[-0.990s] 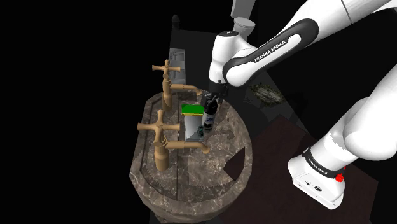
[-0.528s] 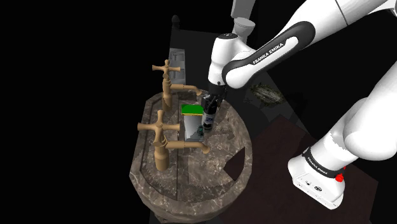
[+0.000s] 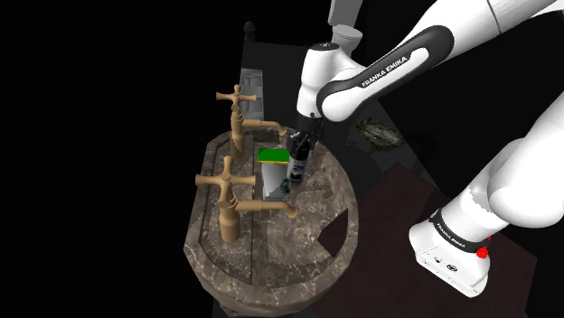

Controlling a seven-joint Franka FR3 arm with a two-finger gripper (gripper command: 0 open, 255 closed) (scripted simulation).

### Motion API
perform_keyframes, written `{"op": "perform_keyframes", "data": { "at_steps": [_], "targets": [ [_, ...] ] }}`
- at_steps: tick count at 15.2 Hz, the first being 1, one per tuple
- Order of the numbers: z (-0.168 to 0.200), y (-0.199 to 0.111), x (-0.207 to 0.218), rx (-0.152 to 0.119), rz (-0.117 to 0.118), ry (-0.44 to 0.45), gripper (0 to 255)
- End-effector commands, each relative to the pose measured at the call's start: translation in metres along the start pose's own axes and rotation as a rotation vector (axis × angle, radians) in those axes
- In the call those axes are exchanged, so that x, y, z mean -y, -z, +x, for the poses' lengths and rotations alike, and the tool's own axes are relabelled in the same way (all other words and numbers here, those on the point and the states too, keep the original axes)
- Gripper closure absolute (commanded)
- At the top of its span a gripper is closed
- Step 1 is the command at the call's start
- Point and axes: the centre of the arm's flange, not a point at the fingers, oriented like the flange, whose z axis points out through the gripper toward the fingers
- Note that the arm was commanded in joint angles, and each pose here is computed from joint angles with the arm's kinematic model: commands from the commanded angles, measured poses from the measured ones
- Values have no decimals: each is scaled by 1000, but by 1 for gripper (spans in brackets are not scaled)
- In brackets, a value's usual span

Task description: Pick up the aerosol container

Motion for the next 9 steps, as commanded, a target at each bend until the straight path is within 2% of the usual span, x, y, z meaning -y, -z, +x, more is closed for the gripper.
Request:
{"op": "perform_keyframes", "data": {
  "at_steps": [1,9],
  "targets": [
    [0,10,0,0,0,0,255],
    [-2,52,-1,0,0,0,255]
  ]
}}
